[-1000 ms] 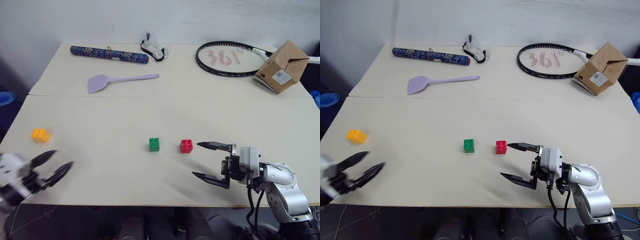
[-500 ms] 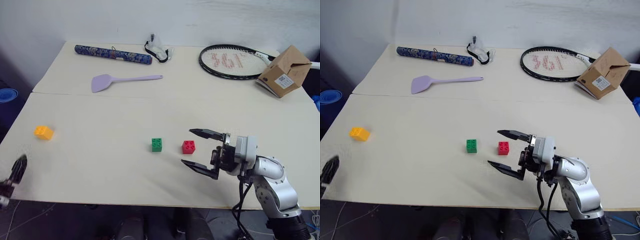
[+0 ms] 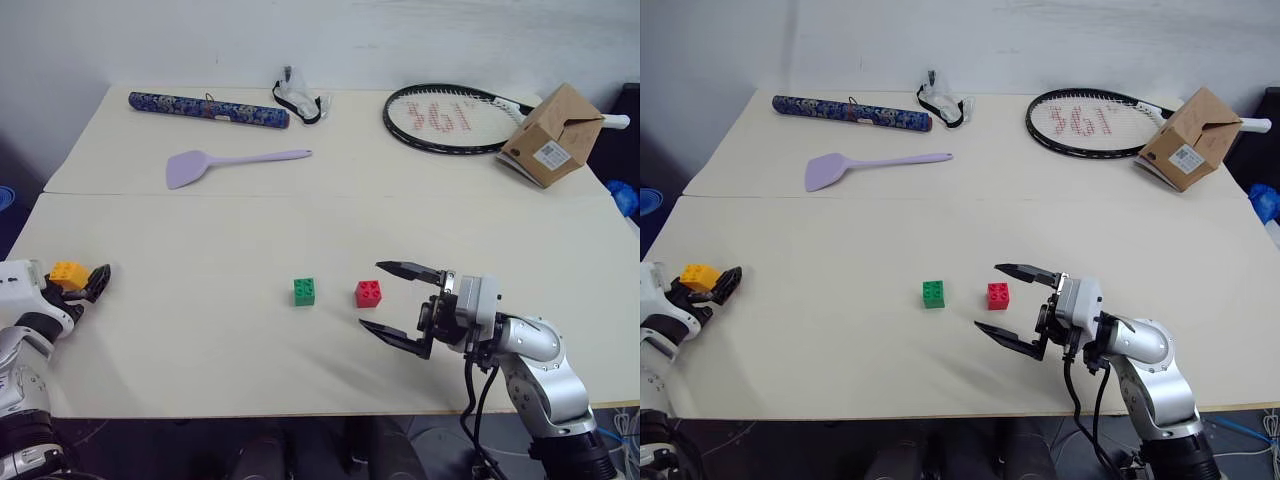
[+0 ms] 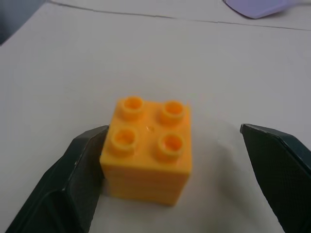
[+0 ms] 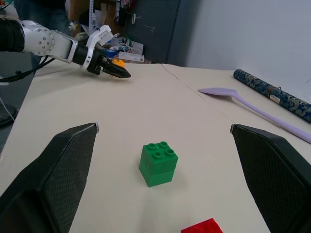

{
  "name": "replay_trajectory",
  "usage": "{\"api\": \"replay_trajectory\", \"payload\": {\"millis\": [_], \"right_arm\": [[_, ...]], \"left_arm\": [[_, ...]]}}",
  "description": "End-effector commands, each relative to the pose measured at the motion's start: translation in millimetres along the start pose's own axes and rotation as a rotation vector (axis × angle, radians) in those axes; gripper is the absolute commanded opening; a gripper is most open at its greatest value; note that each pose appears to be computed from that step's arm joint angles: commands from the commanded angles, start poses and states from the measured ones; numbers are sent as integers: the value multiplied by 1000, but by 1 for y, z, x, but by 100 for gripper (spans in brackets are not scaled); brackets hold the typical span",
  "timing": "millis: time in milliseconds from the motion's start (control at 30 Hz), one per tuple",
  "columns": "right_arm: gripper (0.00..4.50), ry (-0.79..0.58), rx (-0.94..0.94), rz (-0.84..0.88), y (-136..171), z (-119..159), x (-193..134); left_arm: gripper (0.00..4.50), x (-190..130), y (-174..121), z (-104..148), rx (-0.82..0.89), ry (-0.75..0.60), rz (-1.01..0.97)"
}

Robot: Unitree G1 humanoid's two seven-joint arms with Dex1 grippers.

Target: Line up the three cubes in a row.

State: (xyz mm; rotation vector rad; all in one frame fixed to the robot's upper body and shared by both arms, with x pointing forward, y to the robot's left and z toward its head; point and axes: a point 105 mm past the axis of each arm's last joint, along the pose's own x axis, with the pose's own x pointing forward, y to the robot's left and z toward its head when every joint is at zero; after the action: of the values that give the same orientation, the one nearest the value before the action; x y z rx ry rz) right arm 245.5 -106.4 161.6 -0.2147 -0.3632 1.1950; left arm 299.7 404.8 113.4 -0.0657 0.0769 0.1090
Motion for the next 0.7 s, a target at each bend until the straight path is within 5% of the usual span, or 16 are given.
{"api": "replay_trajectory", "payload": {"millis": [33, 233, 367, 433, 500, 700], "right_arm": [[450, -20, -36, -25, 0, 7, -2], [450, -4, -39, -34, 0, 4, -5], [450, 19, -41, -35, 0, 1, -9], [450, 38, -40, -37, 0, 0, -14], [450, 55, -39, -37, -1, 0, -18], [450, 113, -62, -95, -10, 4, -36]], "left_arm": [[354, -3, 7, 5, 45, -11, 7], [157, -9, -5, 23, 63, -117, -94], [151, -15, -52, 51, 119, -221, -365], [151, -27, -111, 57, 209, -192, -726], [151, -36, -143, 47, 315, -106, -960], [151, -40, -179, 11, 528, 75, -1392]]}}
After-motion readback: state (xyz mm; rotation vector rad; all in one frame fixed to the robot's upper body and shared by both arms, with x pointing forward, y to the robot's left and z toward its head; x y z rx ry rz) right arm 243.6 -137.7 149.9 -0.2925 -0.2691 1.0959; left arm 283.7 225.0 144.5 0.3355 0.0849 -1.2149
